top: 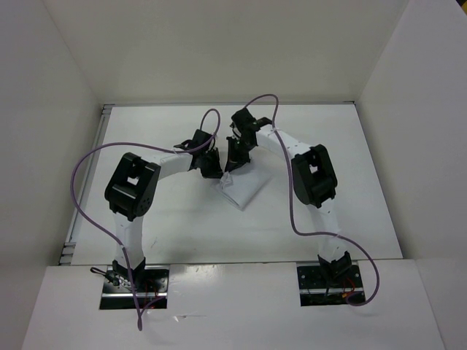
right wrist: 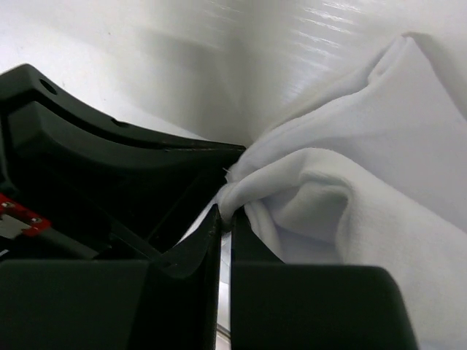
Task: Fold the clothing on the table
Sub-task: Fold the skirt
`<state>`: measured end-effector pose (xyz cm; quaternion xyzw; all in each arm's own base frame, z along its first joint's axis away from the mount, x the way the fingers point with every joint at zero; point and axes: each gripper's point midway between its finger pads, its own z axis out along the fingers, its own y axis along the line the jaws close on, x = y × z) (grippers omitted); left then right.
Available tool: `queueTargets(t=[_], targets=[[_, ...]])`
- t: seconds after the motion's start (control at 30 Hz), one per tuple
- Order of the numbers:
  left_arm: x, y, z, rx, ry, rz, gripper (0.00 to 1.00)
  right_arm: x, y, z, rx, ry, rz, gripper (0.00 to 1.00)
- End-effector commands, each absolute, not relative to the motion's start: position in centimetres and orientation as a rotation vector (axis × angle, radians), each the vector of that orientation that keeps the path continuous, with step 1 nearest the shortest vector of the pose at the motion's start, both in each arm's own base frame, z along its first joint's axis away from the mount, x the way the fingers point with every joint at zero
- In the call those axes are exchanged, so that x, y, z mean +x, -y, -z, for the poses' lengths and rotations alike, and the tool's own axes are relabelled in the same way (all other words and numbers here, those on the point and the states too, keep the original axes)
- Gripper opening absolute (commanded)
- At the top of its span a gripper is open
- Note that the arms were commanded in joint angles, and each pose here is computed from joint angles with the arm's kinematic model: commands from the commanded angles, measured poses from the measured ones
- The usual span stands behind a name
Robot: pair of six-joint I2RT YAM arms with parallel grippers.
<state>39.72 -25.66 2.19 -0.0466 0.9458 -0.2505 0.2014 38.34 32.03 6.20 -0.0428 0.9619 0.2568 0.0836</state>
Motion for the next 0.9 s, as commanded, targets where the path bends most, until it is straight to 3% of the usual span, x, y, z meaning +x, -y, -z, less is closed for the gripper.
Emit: queueTargets(t=[0.0,0.1,0.13,0.17,0.23,0.27,0.3,0.37,0.43,0.47,0.6,0.7,0.73,0.87], targets=[[37.9,25.5,-2.0,-0.098,-2.692,0.693,0.04,39.1,-34.2,-7.6,-0.161,-2.816,-0.834,0.0],[37.9,25.5,-2.0,-0.098,-2.692,0.693,0.04,38.8,-34.8,-6.8,-0.162,-2.836,-0.844,0.01],[38.0,25.3,-1.9,-0.089,-2.689,0.679,0.04,38.5,-35.0,-6.4,-0.166,-2.852,-0.866,0.08],[38.0,25.2,-2.3,-0.092,-2.684,0.669,0.04,38.5,-35.0,-6.4,-0.166,-2.852,-0.866,0.25],[38.9,24.4,-3.6,-0.117,-2.651,0.657,0.04,39.1,-35.3,-7.8,-0.152,-2.797,-0.883,0.34],[39.5,23.8,-5.5,-0.129,-2.605,0.652,0.06,40.1,-35.6,-11.5,-0.159,-2.679,-0.918,0.36],[40.3,22.8,-6.9,-0.157,-2.563,0.644,0.07,40.1,-35.4,-13.1,-0.143,-2.638,-0.917,0.44],[41.1,21.1,-11.1,-0.191,-2.448,0.58,0.11,40.7,-33.6,-19.5,-0.104,-2.49,-0.911,0.46],[41.8,20.4,-14.6,-0.177,-2.36,0.545,0.17,41.1,-30.8,-21.7,-0.014,-2.444,-0.88,0.47],[41.6,20.0,-16.4,-0.151,-2.336,0.532,0.19,41.2,-29.0,-24.5,0.022,-2.371,-0.845,0.47],[40.3,24.3,-19.9,0.103,-2.314,0.713,0.2,41.2,-22.4,-23.5,0.191,-2.4,-0.701,0.43],[38.2,28.7,-20.4,0.267,-2.294,0.952,0.18,41.5,-20.7,-21.6,0.2,-2.449,-0.66,0.27],[38.4,29.3,-20.3,0.28,-2.272,0.994,0.18,41.6,-20.5,-20.7,0.192,-2.47,-0.656,0.16],[38.8,30.7,-17.5,0.277,-2.311,1.08,0.16,42.2,-21.5,-17.9,0.137,-2.54,-0.682,0.0]])
